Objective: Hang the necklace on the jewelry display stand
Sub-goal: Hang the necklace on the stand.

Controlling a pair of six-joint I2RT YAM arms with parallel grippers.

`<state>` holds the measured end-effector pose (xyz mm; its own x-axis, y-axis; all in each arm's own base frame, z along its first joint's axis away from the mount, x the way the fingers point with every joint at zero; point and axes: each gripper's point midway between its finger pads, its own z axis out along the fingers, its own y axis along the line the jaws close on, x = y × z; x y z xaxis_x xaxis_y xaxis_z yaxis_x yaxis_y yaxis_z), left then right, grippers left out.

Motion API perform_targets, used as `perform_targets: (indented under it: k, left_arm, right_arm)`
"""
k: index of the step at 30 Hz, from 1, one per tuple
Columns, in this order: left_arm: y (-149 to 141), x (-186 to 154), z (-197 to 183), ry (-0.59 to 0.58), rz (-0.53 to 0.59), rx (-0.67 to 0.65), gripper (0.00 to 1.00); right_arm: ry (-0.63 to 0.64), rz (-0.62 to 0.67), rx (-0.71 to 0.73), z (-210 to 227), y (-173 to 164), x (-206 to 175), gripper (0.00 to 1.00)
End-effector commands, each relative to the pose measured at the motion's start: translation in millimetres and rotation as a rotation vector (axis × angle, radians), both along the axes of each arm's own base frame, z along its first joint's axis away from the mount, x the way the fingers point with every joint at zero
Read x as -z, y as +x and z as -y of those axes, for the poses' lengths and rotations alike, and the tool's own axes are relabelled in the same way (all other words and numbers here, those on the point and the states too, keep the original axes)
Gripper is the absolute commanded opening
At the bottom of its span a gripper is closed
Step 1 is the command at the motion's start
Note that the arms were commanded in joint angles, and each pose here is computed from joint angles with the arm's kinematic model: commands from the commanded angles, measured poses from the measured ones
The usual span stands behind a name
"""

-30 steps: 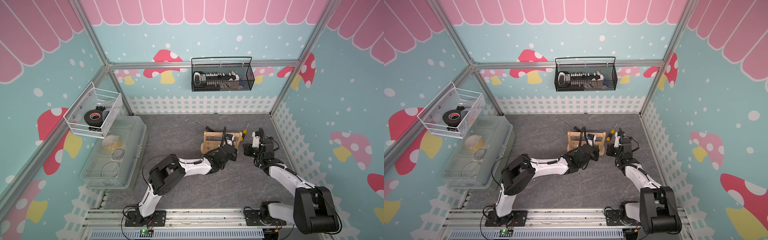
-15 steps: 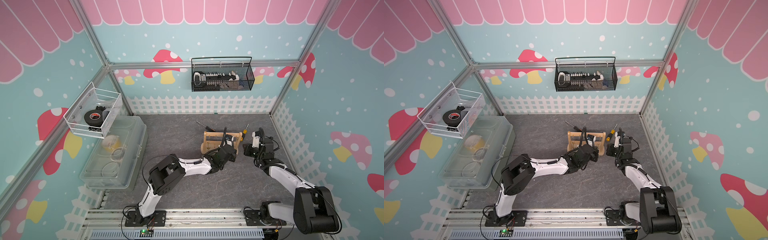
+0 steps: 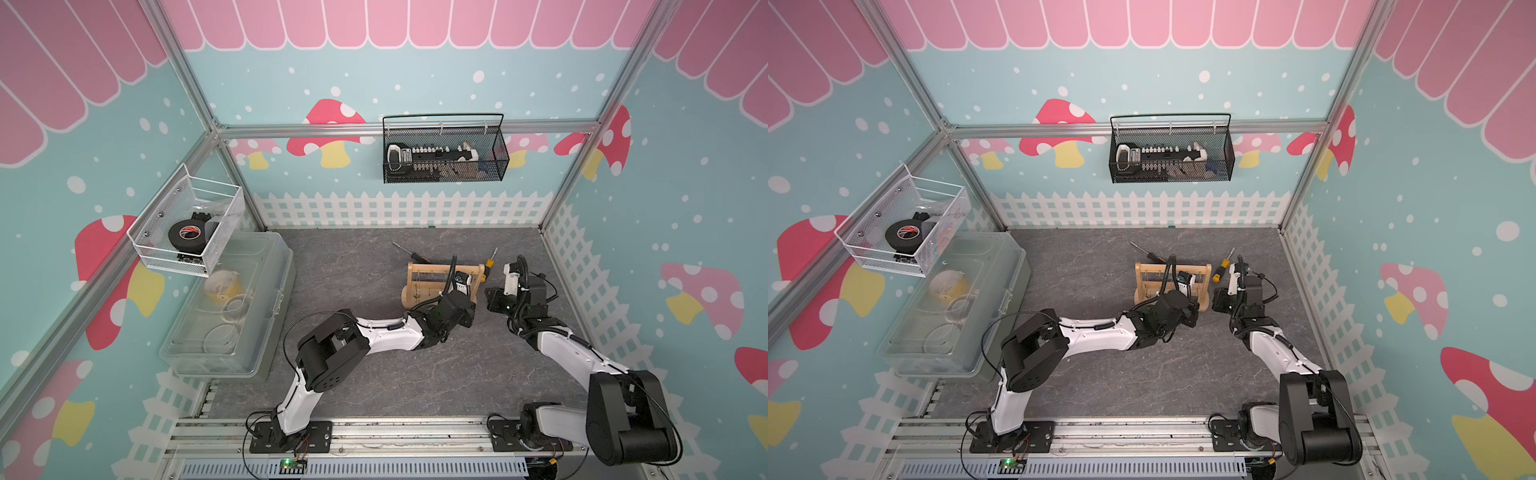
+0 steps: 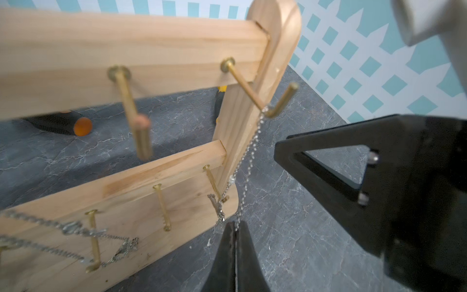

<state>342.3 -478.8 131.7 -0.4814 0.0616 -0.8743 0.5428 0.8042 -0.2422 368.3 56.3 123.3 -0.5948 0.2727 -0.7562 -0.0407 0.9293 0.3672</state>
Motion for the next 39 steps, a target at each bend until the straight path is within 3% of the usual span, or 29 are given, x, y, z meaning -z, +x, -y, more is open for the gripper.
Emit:
perform_targets:
  k: [1,22,39]
  left_arm:
    - [-7,-34,4,-0.038,0.029,0.034,0.0]
    - [-15,-42,9,-0.033,0.03,0.069,0.0]
    - [11,-33,9,0.002,0.045,0.042,0.0]
  right_arm:
    - [0.011,0.015,0.007,1,5,-4,0.2]
    - [0.026,0.018,-0.026,-5,4,-5,0.2]
    - [0.019,0.016,-0.017,-3,4,-4,0.2]
